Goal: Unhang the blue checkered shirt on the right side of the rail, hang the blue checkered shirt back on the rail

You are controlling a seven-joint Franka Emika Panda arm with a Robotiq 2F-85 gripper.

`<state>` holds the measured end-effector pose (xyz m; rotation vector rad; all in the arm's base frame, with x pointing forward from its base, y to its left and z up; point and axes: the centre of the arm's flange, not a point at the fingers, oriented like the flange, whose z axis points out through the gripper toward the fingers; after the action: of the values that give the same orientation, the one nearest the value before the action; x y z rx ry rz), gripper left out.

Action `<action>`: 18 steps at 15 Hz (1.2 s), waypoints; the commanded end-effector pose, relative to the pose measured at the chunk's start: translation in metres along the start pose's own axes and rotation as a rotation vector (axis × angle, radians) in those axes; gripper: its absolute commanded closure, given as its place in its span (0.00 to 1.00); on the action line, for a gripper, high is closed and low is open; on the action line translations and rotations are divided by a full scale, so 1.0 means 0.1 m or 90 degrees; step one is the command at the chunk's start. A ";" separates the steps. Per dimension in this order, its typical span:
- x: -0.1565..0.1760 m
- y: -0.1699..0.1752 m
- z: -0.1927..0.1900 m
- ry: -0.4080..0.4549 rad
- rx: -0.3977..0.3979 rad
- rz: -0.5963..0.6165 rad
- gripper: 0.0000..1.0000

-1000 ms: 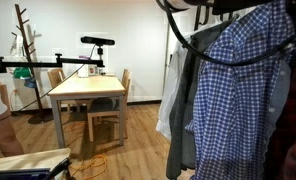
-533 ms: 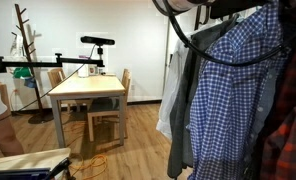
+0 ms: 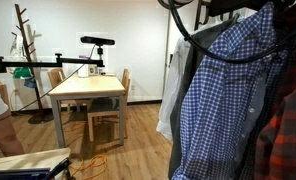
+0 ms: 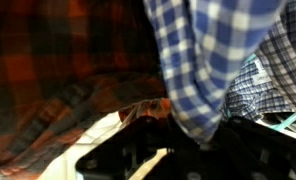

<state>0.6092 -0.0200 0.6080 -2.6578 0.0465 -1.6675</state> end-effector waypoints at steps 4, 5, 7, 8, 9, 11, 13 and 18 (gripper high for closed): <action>0.79 -0.07 0.27 0.034 -0.001 -0.008 0.91; 0.87 -0.07 0.35 0.034 0.003 -0.015 0.92; 1.01 -0.09 0.61 0.031 0.000 -0.019 0.92; 0.96 -0.17 0.74 0.029 0.000 -0.021 0.91; 0.92 -0.23 0.88 0.022 0.001 -0.023 0.92; 0.87 -0.32 1.17 0.012 0.002 -0.022 0.92; 0.99 -0.31 1.48 0.036 -0.008 -0.017 0.92; 1.07 -0.27 1.57 0.052 -0.015 0.011 0.92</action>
<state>0.7647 0.0060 0.5992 -2.6388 0.0361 -1.7242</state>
